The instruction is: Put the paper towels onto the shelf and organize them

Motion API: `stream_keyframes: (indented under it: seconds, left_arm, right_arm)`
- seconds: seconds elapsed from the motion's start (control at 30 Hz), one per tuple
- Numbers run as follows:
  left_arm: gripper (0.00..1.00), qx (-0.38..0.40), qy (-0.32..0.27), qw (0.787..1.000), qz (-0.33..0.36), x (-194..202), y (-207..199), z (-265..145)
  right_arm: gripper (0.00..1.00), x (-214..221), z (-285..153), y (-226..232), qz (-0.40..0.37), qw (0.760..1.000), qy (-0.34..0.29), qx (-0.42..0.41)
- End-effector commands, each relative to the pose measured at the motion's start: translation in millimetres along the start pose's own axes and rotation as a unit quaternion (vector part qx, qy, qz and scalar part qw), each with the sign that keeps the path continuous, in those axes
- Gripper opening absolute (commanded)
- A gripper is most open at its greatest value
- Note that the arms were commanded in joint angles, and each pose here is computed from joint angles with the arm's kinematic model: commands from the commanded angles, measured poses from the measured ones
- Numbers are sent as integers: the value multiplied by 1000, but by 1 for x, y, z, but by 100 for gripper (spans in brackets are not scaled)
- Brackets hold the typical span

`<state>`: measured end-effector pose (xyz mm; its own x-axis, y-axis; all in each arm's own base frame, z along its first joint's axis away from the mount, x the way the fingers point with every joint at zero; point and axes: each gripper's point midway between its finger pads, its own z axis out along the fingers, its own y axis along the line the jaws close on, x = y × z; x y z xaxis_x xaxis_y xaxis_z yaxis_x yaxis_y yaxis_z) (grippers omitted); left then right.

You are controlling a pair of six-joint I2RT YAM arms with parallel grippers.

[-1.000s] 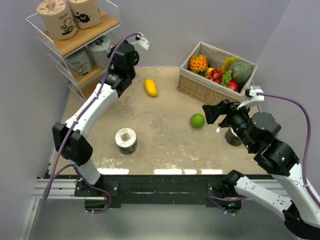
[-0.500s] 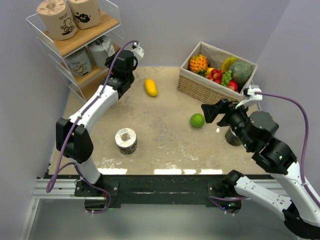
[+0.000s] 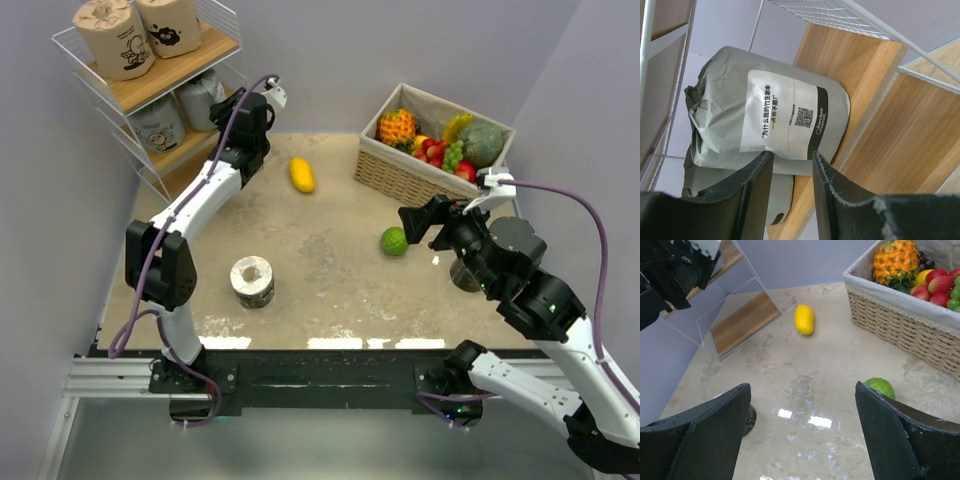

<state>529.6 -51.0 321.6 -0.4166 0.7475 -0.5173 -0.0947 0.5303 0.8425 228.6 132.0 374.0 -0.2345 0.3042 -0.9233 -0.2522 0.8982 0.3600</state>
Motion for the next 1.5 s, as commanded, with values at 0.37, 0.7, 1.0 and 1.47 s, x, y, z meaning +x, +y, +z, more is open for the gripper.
stream_keyframes:
  seconds: [0.37,0.7,1.0,1.47]
  left_arm:
    - [48,3,-69,994,-83,-58,29,-6]
    - [66,159,-95,967,-175,-79,-13,-97]
    - [73,317,-12,913,-257,-23,-52,-178]
    - [68,365,193,860,-301,118,-107,-252]
  right_arm:
    - [89,-5,5,-5,-3,1000,-5,26]
    - [89,14,-1,-15,-17,999,27,35]
    - [89,37,-6,-23,-9,998,43,34]
    - [89,62,2,-18,2,998,66,12]
